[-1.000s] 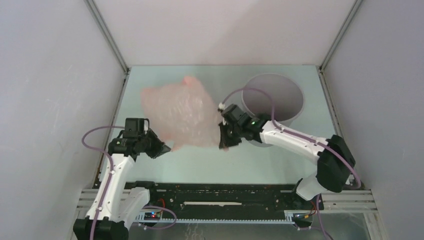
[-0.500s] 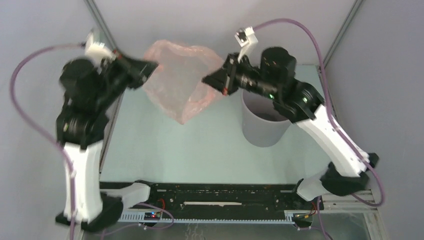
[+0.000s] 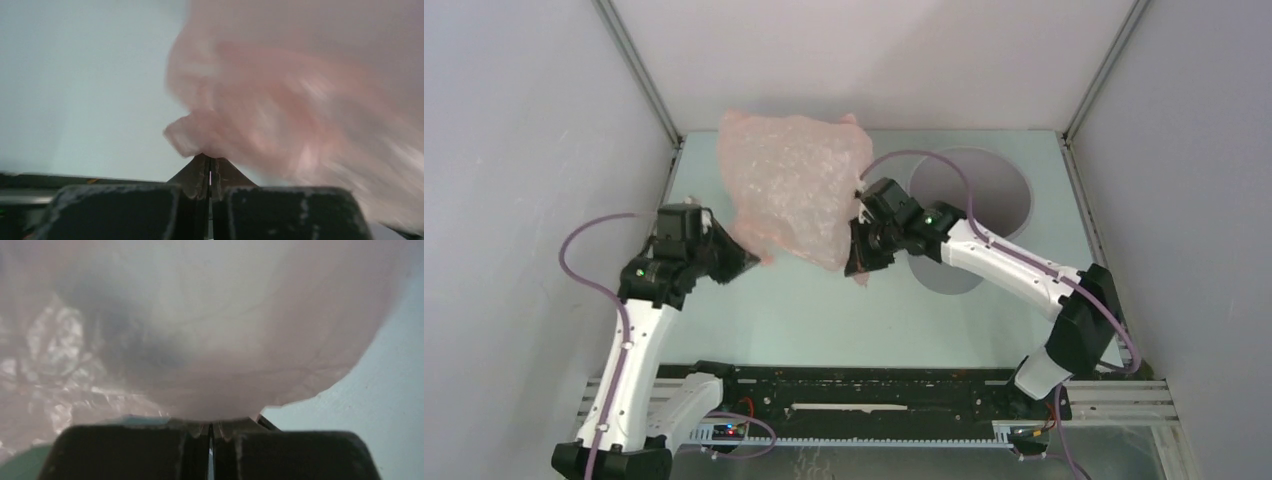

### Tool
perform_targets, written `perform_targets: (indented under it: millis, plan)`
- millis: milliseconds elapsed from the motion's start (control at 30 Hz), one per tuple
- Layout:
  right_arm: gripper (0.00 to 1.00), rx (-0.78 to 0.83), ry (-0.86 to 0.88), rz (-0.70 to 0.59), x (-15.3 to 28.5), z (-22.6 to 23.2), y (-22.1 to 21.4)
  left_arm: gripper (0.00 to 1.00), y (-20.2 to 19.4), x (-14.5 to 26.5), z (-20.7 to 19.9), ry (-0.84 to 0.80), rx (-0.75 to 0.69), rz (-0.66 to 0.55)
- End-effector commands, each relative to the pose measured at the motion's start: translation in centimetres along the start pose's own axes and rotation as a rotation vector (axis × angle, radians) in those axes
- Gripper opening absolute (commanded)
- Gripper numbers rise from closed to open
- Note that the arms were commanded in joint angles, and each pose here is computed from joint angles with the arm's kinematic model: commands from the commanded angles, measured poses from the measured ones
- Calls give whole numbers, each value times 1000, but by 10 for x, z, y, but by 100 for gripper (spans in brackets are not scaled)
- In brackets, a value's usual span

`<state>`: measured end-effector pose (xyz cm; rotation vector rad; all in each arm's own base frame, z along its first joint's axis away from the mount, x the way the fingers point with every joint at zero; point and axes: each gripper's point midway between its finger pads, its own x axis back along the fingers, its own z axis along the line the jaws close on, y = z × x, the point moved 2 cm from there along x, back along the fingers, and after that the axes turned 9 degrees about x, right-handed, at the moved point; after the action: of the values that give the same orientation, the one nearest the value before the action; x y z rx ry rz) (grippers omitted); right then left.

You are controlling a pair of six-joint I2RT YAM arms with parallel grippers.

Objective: Put the trash bags into the trash bin

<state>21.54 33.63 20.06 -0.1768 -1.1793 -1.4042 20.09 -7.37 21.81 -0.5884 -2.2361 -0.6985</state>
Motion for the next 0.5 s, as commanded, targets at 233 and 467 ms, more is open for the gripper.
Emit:
perform_targets:
  millis: [233,467]
  plan:
    - [0,195,305,-504,178,138,144,0,70,180,-195,-766,-47,-249]
    - [0,-131,248,-83,48,36,17,0,-20,5,-10,-183,142,65]
